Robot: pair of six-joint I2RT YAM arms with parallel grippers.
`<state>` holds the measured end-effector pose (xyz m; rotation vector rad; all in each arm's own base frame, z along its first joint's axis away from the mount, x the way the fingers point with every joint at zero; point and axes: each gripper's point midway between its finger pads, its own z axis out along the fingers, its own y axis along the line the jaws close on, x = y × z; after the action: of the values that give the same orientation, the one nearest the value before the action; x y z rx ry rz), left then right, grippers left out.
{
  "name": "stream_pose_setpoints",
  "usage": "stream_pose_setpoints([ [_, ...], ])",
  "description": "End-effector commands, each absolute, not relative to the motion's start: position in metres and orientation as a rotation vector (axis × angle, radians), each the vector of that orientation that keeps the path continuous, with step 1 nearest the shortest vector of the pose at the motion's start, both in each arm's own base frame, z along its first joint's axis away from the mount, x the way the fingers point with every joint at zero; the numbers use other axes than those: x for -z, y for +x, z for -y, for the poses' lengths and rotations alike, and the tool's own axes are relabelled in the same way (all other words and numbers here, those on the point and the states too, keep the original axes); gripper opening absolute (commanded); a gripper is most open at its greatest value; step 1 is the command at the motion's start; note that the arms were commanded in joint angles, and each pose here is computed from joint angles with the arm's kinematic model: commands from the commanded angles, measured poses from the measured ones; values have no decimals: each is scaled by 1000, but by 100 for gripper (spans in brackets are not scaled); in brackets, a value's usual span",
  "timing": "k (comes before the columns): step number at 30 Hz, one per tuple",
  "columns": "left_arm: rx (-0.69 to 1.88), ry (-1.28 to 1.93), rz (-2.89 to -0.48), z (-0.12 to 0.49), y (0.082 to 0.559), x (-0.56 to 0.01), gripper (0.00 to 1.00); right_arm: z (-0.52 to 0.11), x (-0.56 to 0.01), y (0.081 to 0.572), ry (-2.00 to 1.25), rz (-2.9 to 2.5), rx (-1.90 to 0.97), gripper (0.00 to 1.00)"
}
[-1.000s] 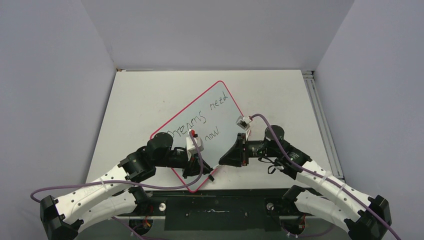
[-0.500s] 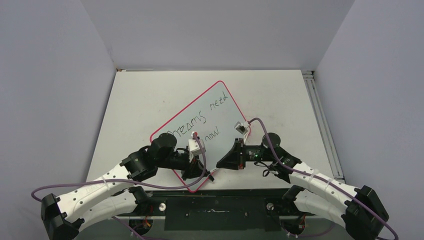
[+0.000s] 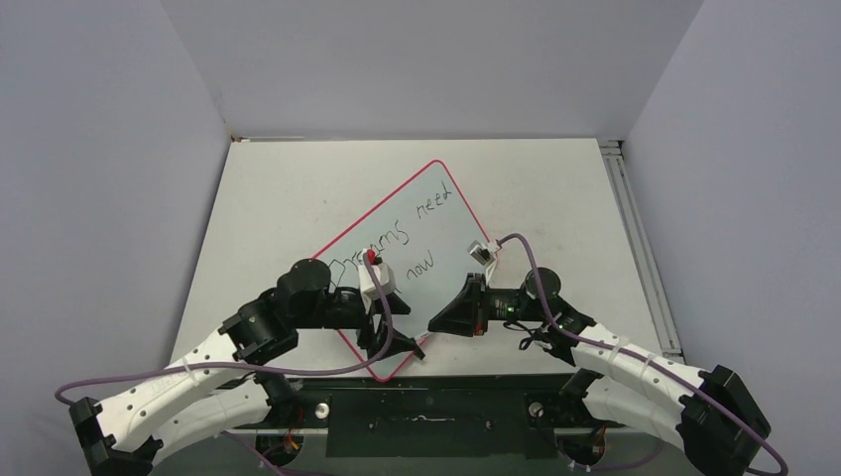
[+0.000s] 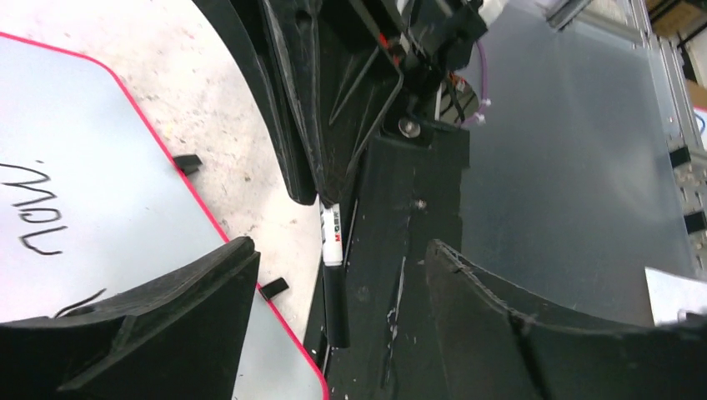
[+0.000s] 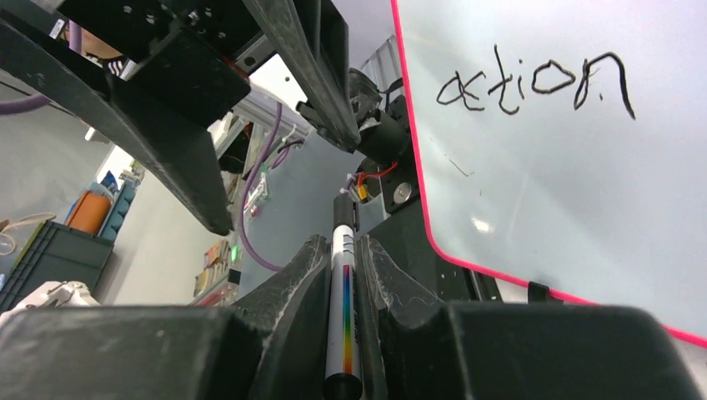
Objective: Write a sentence on the whiteboard
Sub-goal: Close the whiteboard marker at the center of the board.
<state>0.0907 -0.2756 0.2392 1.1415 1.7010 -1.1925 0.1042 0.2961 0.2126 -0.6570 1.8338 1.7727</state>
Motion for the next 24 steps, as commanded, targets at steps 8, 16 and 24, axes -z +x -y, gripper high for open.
stream_pose_setpoints([
  [8, 1187, 459, -1663, 239, 130, -331, 76, -296, -302, 138, -483, -1464, -1702, 5],
  [16, 1333, 177, -1637, 234, 140, -353, 84, -294, -355, 144, -459, -1287, -1663, 5],
  [24, 1404, 101, -1623, 241, 146, -363, 84, -297, -377, 139, -497, -1190, -1678, 5],
])
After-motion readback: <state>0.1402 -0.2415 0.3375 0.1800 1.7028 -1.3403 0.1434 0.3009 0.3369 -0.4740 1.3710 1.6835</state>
